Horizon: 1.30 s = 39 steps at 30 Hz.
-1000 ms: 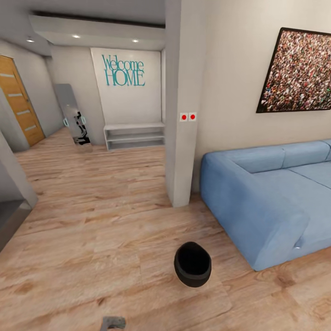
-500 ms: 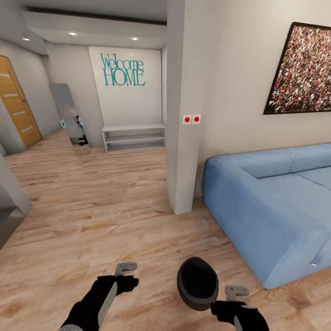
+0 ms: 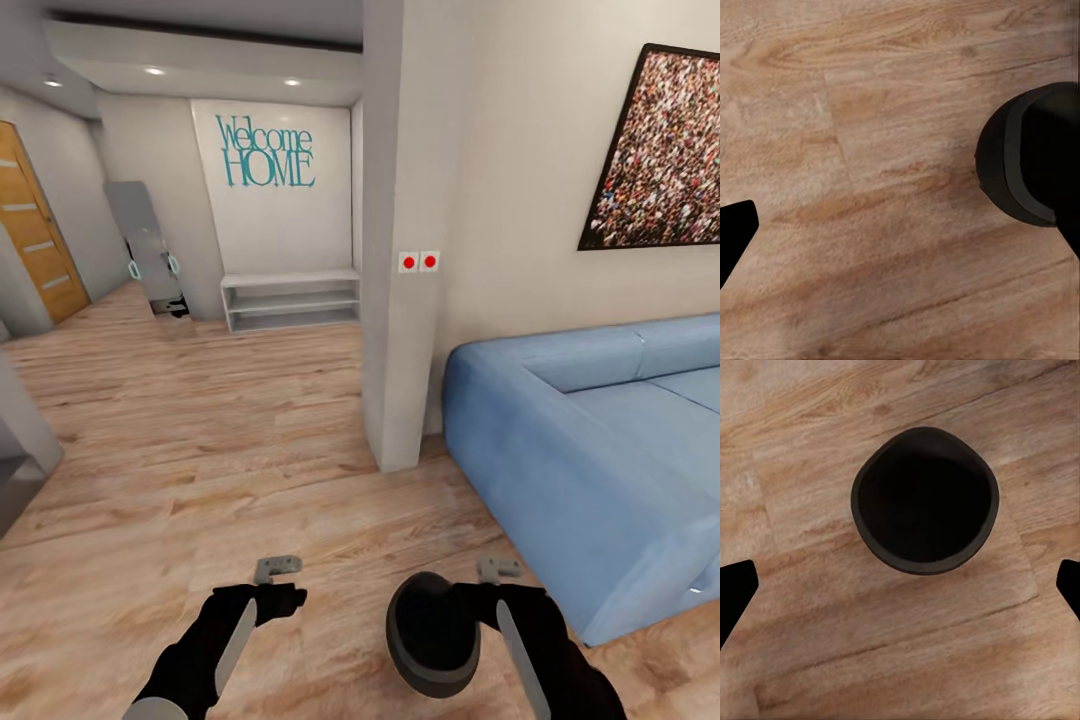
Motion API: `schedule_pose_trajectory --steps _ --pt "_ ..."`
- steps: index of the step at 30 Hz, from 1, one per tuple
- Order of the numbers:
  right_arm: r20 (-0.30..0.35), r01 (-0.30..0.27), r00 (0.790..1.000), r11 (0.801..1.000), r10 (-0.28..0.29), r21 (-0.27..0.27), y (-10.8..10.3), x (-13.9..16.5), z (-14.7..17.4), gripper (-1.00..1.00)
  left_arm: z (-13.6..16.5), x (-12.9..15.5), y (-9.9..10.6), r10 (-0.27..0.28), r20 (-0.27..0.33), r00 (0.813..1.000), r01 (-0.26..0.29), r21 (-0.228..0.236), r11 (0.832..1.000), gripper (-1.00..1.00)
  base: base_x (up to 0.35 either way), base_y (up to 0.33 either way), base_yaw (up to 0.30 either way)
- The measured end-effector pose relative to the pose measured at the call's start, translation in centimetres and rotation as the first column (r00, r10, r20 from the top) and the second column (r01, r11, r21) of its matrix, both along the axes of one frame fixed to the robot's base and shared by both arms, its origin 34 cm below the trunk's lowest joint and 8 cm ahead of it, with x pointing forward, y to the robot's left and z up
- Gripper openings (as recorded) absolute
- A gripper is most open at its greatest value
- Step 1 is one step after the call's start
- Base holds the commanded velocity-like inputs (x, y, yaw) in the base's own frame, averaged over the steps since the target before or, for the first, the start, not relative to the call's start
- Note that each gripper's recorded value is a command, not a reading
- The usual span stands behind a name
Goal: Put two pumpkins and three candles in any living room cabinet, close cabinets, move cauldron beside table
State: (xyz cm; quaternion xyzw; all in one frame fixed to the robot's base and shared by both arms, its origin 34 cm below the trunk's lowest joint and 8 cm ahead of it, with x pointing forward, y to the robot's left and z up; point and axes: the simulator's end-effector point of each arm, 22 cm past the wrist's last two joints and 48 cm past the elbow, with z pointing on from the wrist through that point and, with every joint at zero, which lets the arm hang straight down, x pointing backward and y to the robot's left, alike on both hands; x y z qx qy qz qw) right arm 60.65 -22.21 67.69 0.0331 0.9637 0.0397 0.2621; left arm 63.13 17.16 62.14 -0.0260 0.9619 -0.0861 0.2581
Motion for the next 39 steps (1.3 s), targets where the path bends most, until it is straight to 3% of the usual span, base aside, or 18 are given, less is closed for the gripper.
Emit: schedule_pose_trajectory --steps 3,13,30,39 --pt "0.001 0.001 1.000 1.000 -0.001 -0.001 -0.1 0.1 0.1 1.00 -0.1 -0.5 -0.5 -0.006 -0.027 1.000 0.006 -0.009 1.000 1.00 0.199 -0.060 0.000" --pt "0.006 -0.003 1.000 1.000 0.003 0.007 0.1 0.3 0.3 1.00 0.6 -0.2 -1.4 -0.009 -0.024 1.000 0.009 -0.023 1.000 1.00 0.219 -0.221 0.000" --pt "0.014 -0.007 1.000 1.000 0.007 0.006 0.2 0.5 0.6 1.00 0.8 -0.1 -2.0 -0.014 -0.020 1.000 0.013 -0.033 0.999 1.00 0.015 -0.268 0.000" --pt "0.020 -0.008 1.000 1.000 0.008 0.006 0.3 0.5 0.8 1.00 0.8 -0.1 -2.1 -0.014 -0.020 1.000 0.013 -0.034 0.999 1.00 0.220 -0.040 0.000"
